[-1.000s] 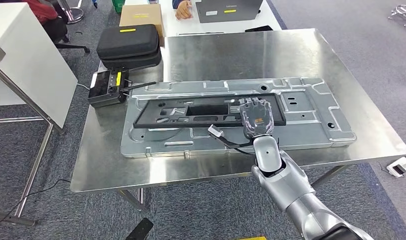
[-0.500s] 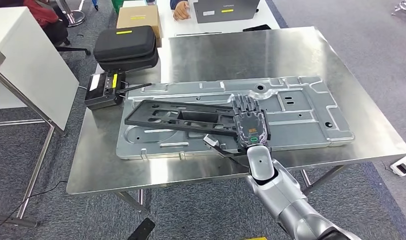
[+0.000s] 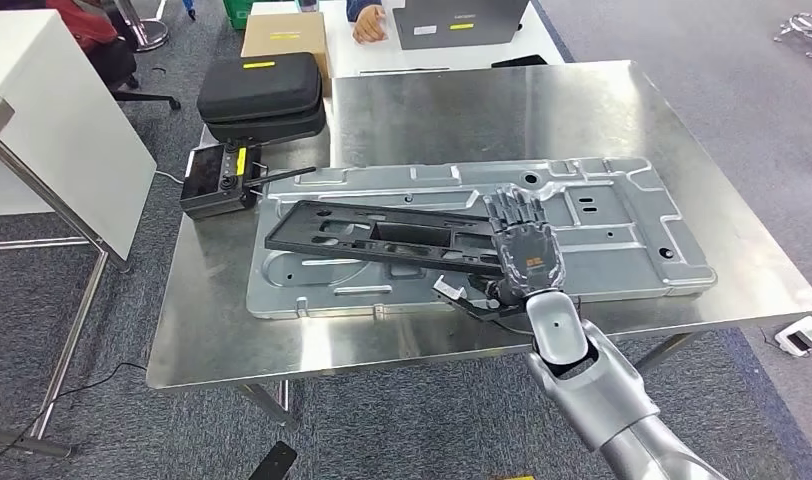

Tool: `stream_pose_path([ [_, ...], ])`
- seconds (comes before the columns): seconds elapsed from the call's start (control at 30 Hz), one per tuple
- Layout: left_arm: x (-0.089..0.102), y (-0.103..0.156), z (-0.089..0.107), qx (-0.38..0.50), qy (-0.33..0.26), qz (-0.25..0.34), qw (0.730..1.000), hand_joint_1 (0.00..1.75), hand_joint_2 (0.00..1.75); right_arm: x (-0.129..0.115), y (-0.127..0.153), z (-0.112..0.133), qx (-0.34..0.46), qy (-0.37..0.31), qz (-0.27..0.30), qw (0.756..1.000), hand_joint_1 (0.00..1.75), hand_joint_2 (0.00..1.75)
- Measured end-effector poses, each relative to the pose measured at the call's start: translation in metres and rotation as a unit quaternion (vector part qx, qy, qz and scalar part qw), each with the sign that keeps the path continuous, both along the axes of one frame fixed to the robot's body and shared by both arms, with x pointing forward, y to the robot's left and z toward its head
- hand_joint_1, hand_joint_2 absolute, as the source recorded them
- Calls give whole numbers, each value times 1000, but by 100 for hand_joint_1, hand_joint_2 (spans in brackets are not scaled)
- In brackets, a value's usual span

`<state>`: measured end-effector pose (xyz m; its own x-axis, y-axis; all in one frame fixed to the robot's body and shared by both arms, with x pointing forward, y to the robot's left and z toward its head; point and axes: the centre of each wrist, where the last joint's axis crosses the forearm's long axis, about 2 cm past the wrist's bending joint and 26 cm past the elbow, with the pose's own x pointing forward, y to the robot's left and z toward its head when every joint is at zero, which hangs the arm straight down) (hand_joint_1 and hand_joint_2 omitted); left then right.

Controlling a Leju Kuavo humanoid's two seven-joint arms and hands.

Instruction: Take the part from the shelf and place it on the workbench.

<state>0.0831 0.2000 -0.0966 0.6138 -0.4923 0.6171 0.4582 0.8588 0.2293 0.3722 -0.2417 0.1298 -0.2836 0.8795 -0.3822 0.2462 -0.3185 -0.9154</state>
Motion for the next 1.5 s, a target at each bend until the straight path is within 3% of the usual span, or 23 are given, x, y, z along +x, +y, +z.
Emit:
stream_pose_path([
  [0.17, -7, 3, -2, 9, 2, 19, 1000, 0, 0, -24, -38, 3, 18, -16, -8, 1000, 0, 0],
  [0.3, -9, 4, -2, 12, 3, 26, 1000, 0, 0, -35, -51, 9, 27, -33, -5, 999, 0, 0],
  [0.43, -11, 5, -2, 30, -1, 46, 998, 0, 0, -65, -55, 8, 145, -73, 17, 987, 0, 0],
  [0.6, -18, 7, -3, 51, -1, 72, 996, 0, 0, -114, -43, 14, 386, -140, 63, 910, 0, 0],
  [0.77, -23, 8, -4, 60, 2, 81, 995, 0, 0, -142, -29, 15, 504, -161, 78, 845, 0, 0],
  [1.03, -26, 8, -4, 63, 4, 94, 994, 0, 0, -156, -30, 22, 558, -204, 64, 802, 0, 0],
  [1.33, -27, 9, -5, 68, 5, 99, 993, 0, 0, -164, -26, 22, 576, -208, 67, 787, 0, 0],
  [1.5, -27, 8, -4, 71, 3, 101, 992, 0, 0, -166, -24, 23, 613, -208, 70, 759, 0, 0],
])
